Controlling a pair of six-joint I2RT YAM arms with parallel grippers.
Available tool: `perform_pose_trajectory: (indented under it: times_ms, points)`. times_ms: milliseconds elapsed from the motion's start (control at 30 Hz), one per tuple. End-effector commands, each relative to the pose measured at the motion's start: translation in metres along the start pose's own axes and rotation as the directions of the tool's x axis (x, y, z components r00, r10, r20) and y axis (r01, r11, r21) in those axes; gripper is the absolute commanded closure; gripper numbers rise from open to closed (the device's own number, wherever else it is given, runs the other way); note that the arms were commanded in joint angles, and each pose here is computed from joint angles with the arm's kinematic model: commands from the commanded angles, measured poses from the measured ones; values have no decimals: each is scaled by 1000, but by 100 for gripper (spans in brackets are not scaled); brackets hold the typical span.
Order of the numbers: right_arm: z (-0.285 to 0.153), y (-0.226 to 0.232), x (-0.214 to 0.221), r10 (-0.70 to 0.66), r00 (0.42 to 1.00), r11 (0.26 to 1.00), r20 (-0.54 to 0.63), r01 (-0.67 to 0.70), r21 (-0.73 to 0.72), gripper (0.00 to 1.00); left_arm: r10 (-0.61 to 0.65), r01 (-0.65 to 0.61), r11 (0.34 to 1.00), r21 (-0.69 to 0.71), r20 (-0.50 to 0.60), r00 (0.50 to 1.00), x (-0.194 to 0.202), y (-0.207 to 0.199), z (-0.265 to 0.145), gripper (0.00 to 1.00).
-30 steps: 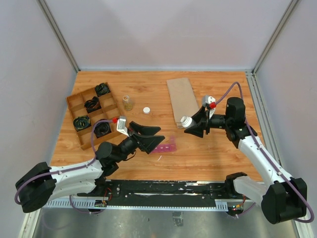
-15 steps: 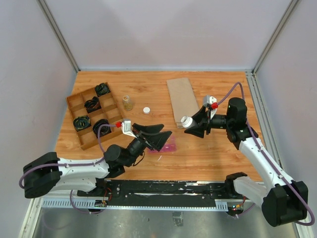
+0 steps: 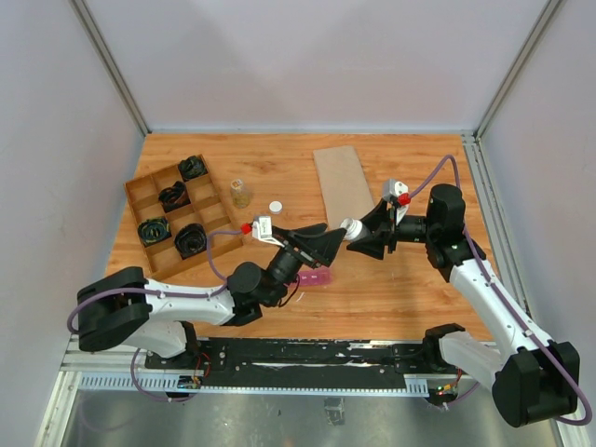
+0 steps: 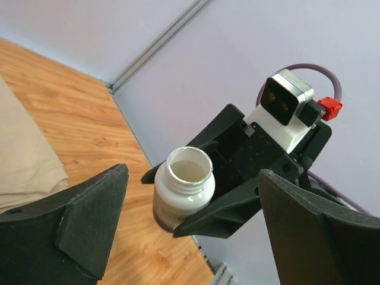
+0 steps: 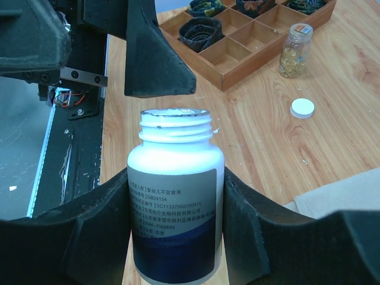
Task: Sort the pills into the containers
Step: Place the pill bottle at the center of the board.
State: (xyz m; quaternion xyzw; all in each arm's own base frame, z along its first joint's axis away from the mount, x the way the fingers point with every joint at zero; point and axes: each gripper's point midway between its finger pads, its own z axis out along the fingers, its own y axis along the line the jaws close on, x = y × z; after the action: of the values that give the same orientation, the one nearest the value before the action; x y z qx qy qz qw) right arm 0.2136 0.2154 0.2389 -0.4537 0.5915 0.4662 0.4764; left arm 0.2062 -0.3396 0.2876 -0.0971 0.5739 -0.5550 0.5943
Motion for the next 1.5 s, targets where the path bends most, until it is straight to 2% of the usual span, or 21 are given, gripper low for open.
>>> perform_pose_trajectory:
  times_ms: [0, 533, 700, 867, 967, 1067, 1133, 1200, 1267, 1467]
  points:
    - [-3, 3, -5, -29, 999, 1000, 20, 29, -11, 97, -65, 66, 996, -57, 20, 998, 6, -2, 14, 7]
    - [-4, 3, -4, -40, 999, 999, 18, 40, -9, 96, -78, 71, 990, -120, -53, 996, 52, 3, 33, 16]
    - [-4, 3, -3, -43, 999, 999, 16, 43, -12, 96, -53, 46, 987, -156, -44, 998, 52, 9, 36, 28]
    - [-4, 4, -3, -44, 999, 999, 16, 44, -17, 96, -44, 35, 986, -161, -57, 997, 57, 8, 39, 30]
    - [-3, 5, -3, -47, 999, 999, 17, 47, -20, 95, -45, 34, 986, -163, -63, 997, 59, 8, 41, 38]
    - [-4, 5, -2, -49, 999, 999, 15, 49, -22, 93, -41, 29, 986, -163, -69, 997, 61, 8, 42, 54]
    - [-4, 6, -3, -53, 998, 998, 14, 53, -24, 85, -35, 23, 988, -155, -72, 997, 61, 7, 41, 64]
    - [-4, 6, -2, -60, 998, 998, 9, 61, -27, 64, -27, 17, 989, -145, -69, 997, 59, 6, 40, 75]
    - [-5, 7, 0, -61, 998, 998, -1, 61, -30, 47, -16, 7, 991, -133, -66, 998, 56, 5, 38, 82]
    - [-8, 15, -1, -110, 994, 992, -26, 108, -62, 0, 36, -41, 993, -109, -47, 998, 43, 8, 31, 90]
